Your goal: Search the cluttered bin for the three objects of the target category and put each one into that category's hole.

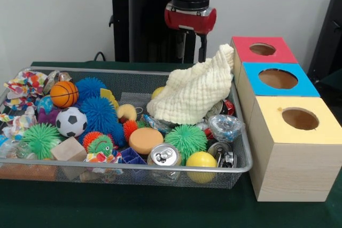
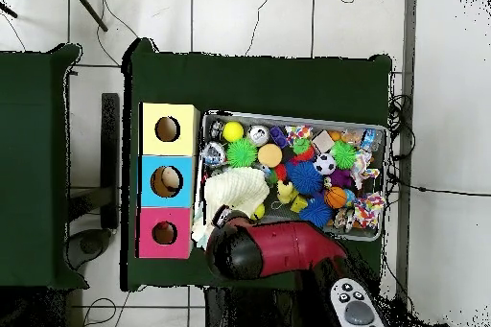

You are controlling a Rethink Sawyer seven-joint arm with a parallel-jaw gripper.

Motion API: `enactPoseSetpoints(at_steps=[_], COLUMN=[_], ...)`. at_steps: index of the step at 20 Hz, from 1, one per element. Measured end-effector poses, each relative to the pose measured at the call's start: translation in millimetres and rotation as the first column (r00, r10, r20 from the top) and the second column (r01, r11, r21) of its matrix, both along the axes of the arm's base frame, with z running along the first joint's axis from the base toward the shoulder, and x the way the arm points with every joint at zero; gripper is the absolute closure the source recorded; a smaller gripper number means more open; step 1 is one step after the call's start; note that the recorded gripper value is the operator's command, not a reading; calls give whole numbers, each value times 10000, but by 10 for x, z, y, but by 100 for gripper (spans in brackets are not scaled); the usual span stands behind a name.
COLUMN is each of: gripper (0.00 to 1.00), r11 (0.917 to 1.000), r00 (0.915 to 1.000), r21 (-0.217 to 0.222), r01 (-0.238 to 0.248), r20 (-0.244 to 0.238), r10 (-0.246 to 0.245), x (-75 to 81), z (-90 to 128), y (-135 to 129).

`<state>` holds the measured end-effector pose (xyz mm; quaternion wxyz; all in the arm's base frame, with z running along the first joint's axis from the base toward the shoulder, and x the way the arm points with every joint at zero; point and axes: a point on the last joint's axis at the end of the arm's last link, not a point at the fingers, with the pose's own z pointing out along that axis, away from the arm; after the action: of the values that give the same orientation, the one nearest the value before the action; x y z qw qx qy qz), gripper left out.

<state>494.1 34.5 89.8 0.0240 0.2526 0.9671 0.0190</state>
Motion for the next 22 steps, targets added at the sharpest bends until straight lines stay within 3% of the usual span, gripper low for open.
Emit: enactPoseSetpoints(at_steps=[6,10,17,22], gripper=[0,0,0,0], r11=[9998,10000,9947,9900], r00=[9998,9999,9961,9929], r21=[37,-22,-528,-763], r01=[175,-15,-884,-1189], r20=[111,124,-71,-95], r10=[-175,15,881,1185], x=[44,48,-33,-86], z=[34,0,-320,-591], y=[-94,-87,-169,-319])
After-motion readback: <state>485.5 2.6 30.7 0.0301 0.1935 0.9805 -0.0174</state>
